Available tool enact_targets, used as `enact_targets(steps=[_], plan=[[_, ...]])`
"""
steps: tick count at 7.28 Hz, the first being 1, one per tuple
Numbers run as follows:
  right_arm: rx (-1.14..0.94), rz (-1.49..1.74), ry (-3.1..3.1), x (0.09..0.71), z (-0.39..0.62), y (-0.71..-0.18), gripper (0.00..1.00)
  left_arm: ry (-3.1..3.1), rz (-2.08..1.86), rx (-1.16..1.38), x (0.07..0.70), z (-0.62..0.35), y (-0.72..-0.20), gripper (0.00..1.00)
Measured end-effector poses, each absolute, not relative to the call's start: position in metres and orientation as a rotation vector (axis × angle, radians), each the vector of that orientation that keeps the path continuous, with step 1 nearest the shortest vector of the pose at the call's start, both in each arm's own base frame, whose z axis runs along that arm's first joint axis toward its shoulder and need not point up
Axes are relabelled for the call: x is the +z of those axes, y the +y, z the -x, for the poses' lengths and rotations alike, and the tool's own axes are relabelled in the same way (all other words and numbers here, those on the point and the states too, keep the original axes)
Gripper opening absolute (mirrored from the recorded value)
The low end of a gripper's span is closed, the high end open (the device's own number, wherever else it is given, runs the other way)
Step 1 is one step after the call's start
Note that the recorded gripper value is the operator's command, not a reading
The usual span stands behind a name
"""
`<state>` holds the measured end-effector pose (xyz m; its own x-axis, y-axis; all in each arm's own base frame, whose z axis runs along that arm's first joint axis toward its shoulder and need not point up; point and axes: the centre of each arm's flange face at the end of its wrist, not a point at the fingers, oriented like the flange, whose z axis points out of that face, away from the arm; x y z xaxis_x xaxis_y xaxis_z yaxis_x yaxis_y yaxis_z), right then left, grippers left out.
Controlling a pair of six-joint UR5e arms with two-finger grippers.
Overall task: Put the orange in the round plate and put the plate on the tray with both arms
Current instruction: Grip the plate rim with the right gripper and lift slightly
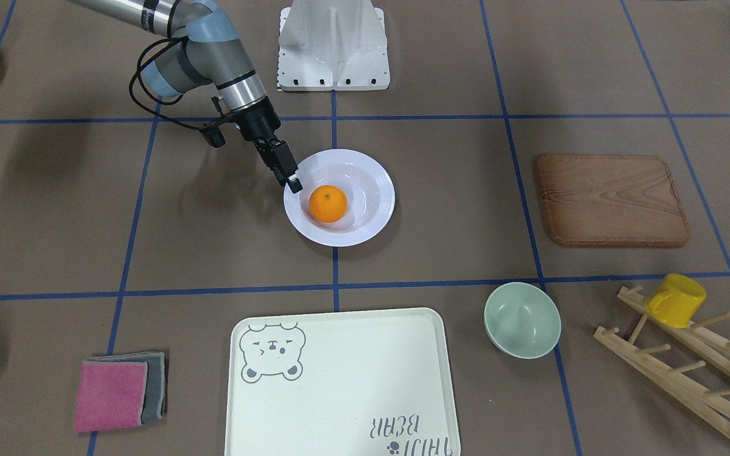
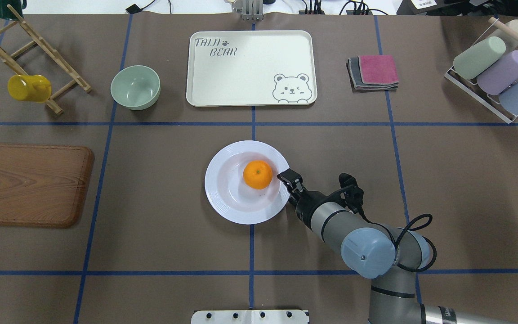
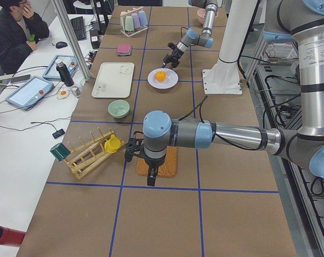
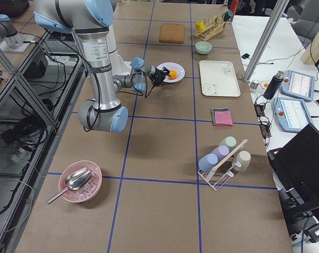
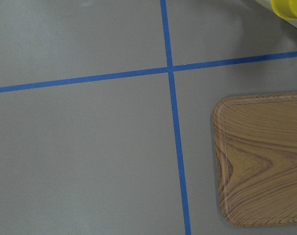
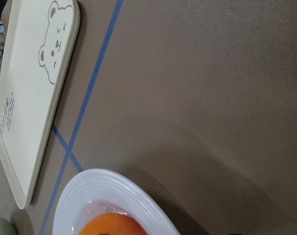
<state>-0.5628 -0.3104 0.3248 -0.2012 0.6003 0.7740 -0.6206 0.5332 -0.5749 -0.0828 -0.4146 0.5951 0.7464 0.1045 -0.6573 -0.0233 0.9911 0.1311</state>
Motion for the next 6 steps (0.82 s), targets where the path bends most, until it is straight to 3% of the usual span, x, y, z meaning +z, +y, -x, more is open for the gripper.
enact_targets(steps=[1,2,3,6], plan=[[1.109,-0.029,-1.385,0.327,0.567,-0.307,0.54,0.725,-0.118,0.07,0.595,0.083,-0.415,0.98],[1.11,-0.037,-1.388,0.327,0.571,-0.303,0.37,0.725,-0.119,0.07,0.594,0.083,-0.415,0.98],[1.11,-0.036,-1.394,0.325,0.575,-0.299,0.0,0.725,-0.119,0.07,0.594,0.083,-0.415,0.98],[1.13,-0.023,-1.436,0.318,0.575,-0.295,0.0,0.725,-0.12,0.069,0.594,0.083,-0.415,0.98]])
